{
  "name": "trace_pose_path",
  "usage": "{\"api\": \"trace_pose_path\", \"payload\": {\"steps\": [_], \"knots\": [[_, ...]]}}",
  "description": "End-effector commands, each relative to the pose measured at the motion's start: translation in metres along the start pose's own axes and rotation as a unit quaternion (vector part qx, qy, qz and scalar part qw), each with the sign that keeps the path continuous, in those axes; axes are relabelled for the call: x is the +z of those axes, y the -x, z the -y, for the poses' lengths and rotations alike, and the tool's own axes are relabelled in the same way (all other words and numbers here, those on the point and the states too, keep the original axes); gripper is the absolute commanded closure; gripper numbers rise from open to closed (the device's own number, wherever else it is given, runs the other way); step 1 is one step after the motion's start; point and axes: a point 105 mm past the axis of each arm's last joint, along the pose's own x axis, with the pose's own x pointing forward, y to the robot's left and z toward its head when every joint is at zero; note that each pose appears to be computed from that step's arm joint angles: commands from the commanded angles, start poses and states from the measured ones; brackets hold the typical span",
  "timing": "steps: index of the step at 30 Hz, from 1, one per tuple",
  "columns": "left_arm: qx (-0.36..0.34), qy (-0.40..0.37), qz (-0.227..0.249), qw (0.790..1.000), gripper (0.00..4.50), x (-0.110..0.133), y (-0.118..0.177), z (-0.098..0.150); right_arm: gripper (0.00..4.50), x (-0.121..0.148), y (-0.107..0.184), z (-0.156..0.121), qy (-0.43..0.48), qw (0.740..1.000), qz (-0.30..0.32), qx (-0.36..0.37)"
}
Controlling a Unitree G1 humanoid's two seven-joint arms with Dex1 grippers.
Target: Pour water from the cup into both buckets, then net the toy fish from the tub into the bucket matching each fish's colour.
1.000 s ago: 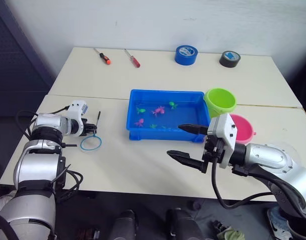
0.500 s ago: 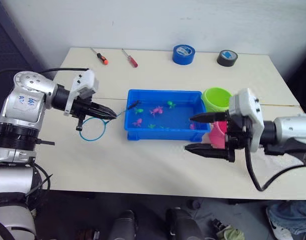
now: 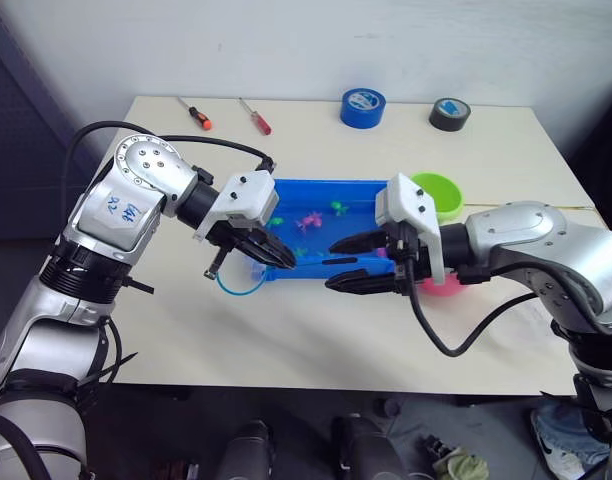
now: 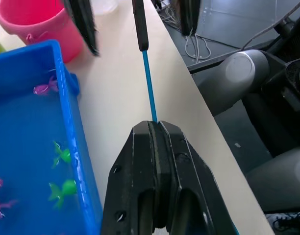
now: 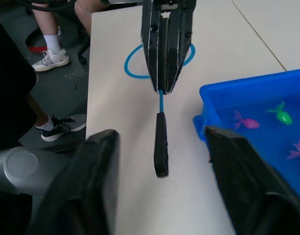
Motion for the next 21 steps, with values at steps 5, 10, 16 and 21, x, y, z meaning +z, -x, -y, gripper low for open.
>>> {"api": "trace_pose_path", "payload": {"steps": [5,10,16,21], "knots": [[-0.055,-0.016,-0.002,0.998,4.50,0.002,0.000,0.010,2.00,0.014,0.000,-0.004,0.056,0.998,0.017,0.008],[-0.052,-0.006,0.007,0.999,4.50,0.003,0.001,0.008,2.30,0.012,0.000,-0.003,0.069,0.998,0.014,0.002],[-0.049,0.013,0.025,0.998,4.50,0.008,0.000,0.005,4.43,0.013,-0.001,-0.003,0.083,0.996,0.014,0.001],[-0.032,0.050,0.083,0.995,3.80,0.021,0.005,0.000,4.50,0.014,0.004,-0.003,0.090,0.996,0.015,-0.004]]}}
